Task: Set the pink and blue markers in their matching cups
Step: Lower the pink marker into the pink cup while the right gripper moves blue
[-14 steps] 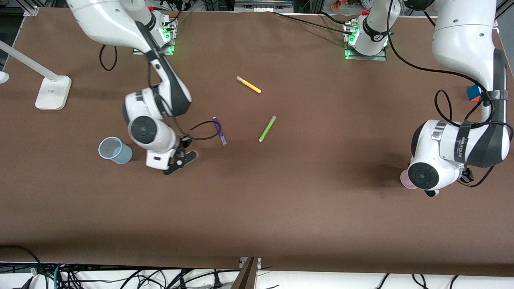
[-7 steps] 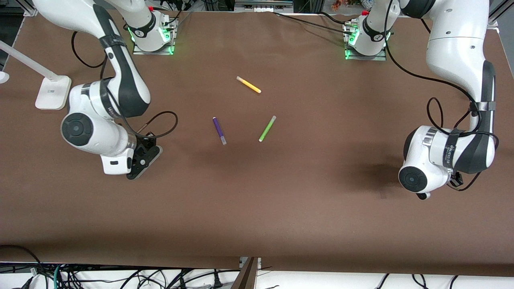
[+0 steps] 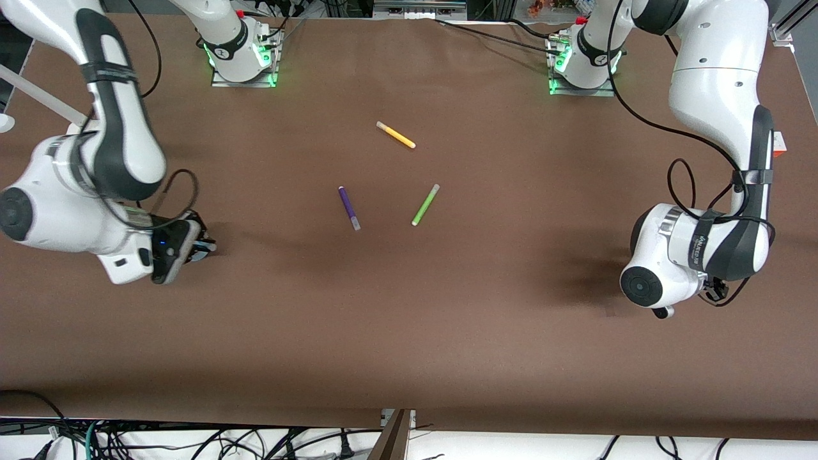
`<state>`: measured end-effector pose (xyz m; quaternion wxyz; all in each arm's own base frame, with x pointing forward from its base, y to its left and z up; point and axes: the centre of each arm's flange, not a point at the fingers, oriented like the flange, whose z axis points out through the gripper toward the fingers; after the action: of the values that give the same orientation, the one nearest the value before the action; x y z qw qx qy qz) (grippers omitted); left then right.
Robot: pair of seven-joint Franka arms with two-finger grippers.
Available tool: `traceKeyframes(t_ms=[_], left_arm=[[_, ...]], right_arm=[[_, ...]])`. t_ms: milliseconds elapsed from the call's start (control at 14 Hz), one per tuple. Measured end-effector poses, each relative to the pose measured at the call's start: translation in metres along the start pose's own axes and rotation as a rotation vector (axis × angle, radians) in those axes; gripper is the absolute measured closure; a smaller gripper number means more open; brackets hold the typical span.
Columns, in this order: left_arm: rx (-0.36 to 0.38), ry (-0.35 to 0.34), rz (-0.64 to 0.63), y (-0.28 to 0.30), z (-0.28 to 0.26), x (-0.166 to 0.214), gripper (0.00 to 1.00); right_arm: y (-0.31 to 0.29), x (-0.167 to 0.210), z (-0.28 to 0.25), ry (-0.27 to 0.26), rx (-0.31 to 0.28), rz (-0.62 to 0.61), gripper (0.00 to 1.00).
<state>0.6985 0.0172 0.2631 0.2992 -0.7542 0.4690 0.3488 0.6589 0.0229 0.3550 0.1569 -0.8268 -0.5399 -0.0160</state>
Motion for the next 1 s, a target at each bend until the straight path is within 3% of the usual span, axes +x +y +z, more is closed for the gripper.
traceKeyframes(t_ms=[214,571,786,1000], left_arm=[[-0.018,0.105,-0.081,-0.008,-0.042,-0.022,0.02],[-0.220,0.443,-0.433,-0.002,-0.140,-0.114,0.00],[-0.390,0.546,-0.623,0.020,-0.180,-0.158,0.00],[-0.521,0.650,-0.700,0.037,-0.210,-0.187,0.00]], right_arm=[[0.009,-0.030,-0.006,0.064,0.043,-0.091,0.84],[0.023,-0.057,0.013,0.185,0.083,-0.251,0.84],[0.029,-0.077,0.023,0.215,0.115,-0.298,0.84],[0.028,-0.085,0.024,0.229,0.144,-0.316,0.84]])
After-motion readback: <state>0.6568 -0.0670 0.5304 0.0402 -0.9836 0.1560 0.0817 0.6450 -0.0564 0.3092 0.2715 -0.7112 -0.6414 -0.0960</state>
